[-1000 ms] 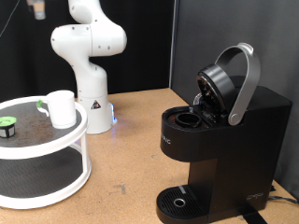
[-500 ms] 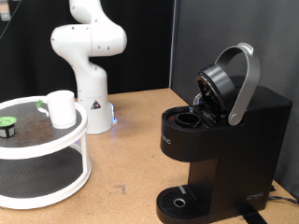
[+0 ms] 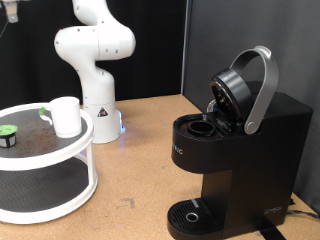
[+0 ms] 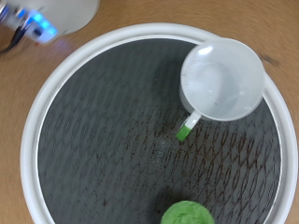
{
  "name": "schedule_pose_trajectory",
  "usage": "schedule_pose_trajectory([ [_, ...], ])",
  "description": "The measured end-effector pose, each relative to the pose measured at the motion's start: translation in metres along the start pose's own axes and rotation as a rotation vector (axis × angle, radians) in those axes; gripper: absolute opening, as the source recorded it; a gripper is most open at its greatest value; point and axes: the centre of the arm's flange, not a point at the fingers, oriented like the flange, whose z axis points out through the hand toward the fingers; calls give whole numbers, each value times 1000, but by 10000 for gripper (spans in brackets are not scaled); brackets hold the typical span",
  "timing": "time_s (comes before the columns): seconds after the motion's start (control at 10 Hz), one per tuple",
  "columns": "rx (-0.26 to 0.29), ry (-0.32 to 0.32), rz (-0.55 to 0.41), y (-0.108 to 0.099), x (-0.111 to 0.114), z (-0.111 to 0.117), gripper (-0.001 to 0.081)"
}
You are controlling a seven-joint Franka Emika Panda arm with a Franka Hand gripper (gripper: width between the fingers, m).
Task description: Make a cup of coffee with the keurig machine
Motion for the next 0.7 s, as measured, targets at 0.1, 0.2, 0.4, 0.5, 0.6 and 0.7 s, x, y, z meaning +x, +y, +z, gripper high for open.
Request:
schedule_pose_trajectory([
  [0.1,-7,-32,-121,4,4,0,807],
  [0.2,-10,-53,-212,6,7,1,807],
  [0.4,-3,-28,-187,5,5,5,807],
  [0.5,12,-9,-224,6,-1,14,807],
  [0.6,18,-2,-256,11,-8,28,807],
  [0.7,13,-2,-282,18,-11,42,807],
])
